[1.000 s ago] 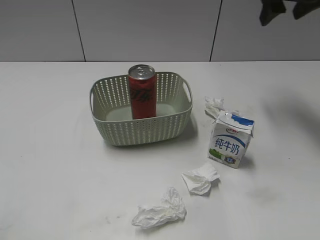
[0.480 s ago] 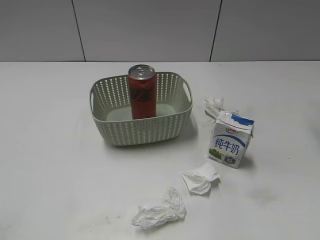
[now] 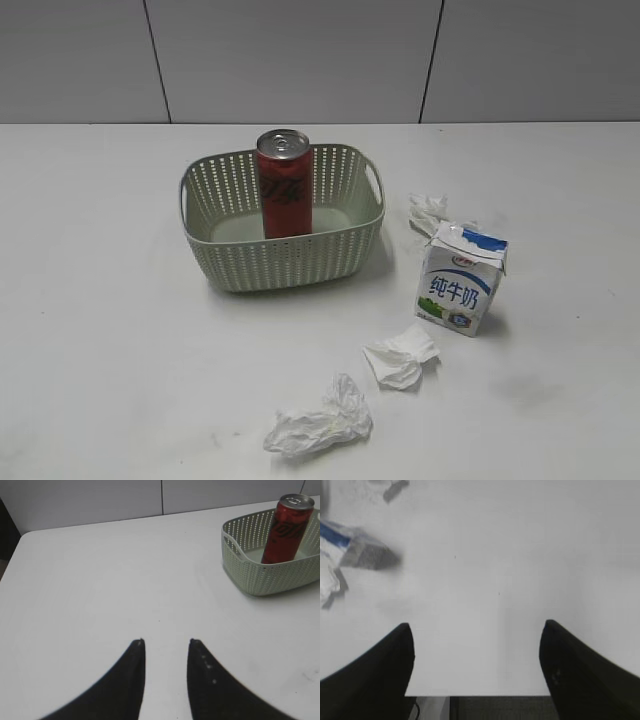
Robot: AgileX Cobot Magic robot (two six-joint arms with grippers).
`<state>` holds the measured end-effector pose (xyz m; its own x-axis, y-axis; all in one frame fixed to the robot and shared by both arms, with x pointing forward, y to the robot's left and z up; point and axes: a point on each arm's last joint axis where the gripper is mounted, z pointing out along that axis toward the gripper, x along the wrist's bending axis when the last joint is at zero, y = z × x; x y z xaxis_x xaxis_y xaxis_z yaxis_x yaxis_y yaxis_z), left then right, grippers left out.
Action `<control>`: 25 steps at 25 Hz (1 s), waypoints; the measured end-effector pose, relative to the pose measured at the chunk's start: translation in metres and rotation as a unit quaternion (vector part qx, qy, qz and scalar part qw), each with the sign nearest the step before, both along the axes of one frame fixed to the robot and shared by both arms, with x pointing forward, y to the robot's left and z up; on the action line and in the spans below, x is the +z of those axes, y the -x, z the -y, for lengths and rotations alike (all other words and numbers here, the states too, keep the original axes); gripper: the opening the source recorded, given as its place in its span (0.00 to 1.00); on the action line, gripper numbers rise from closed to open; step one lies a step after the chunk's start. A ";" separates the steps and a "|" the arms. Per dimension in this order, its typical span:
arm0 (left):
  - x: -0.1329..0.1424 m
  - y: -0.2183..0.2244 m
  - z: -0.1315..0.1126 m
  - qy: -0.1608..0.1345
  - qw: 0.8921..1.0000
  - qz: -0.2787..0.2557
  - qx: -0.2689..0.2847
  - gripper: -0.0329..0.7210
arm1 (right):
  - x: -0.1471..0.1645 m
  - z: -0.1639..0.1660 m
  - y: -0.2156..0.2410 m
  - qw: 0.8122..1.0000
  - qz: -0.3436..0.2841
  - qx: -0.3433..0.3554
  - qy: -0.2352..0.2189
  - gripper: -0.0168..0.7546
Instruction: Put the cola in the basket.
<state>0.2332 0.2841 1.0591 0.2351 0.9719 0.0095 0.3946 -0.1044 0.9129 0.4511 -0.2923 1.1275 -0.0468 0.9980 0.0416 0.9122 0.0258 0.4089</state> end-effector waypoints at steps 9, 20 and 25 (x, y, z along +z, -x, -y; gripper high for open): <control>0.000 0.000 0.000 0.000 1.000 0.000 0.000 0.35 | -0.039 0.001 0.091 0.999 0.047 -0.002 -0.001 0.78; 0.000 0.000 0.000 0.000 1.000 0.000 0.000 0.35 | -0.071 0.001 0.151 0.991 0.136 -0.004 -0.005 0.73; 0.000 0.000 0.000 0.000 1.000 0.000 0.000 0.35 | -0.079 0.001 0.165 0.985 0.174 -0.004 -0.006 0.70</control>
